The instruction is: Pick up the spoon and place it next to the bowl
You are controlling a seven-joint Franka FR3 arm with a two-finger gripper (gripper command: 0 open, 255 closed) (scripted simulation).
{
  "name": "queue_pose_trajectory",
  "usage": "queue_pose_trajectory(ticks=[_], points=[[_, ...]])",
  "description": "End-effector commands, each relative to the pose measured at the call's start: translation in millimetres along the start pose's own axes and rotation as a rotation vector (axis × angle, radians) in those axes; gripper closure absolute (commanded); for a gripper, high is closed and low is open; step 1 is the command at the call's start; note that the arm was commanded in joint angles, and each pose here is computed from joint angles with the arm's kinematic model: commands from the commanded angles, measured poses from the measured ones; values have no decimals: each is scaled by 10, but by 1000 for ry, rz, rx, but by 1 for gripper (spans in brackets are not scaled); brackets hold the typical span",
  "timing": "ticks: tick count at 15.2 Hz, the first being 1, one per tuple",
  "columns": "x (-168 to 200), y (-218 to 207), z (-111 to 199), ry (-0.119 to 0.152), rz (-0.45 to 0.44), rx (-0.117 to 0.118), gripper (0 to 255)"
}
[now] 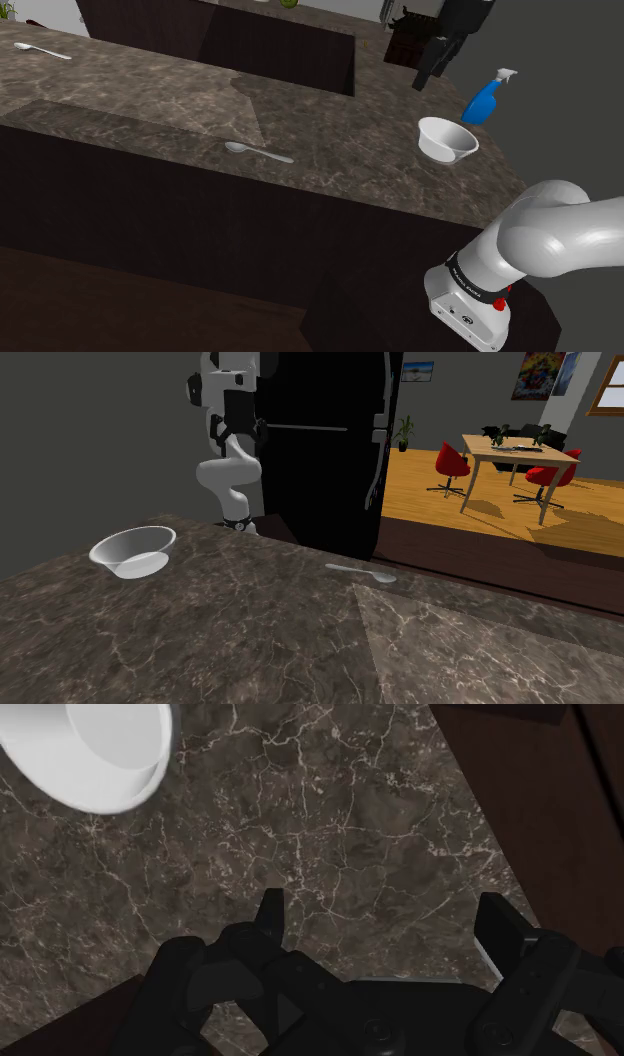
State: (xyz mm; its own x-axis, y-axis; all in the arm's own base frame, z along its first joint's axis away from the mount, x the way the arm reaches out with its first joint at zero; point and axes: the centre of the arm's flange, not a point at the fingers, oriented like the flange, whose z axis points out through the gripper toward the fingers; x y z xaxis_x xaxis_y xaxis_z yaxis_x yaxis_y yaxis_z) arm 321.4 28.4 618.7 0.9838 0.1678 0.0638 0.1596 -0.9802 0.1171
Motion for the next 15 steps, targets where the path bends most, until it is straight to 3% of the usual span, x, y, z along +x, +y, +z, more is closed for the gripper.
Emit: queue_pose_trajectory(ticks=[1,15], points=[[0,0,0,0,0,0,0],[1502,-910,915,-101,-170,-15,0]])
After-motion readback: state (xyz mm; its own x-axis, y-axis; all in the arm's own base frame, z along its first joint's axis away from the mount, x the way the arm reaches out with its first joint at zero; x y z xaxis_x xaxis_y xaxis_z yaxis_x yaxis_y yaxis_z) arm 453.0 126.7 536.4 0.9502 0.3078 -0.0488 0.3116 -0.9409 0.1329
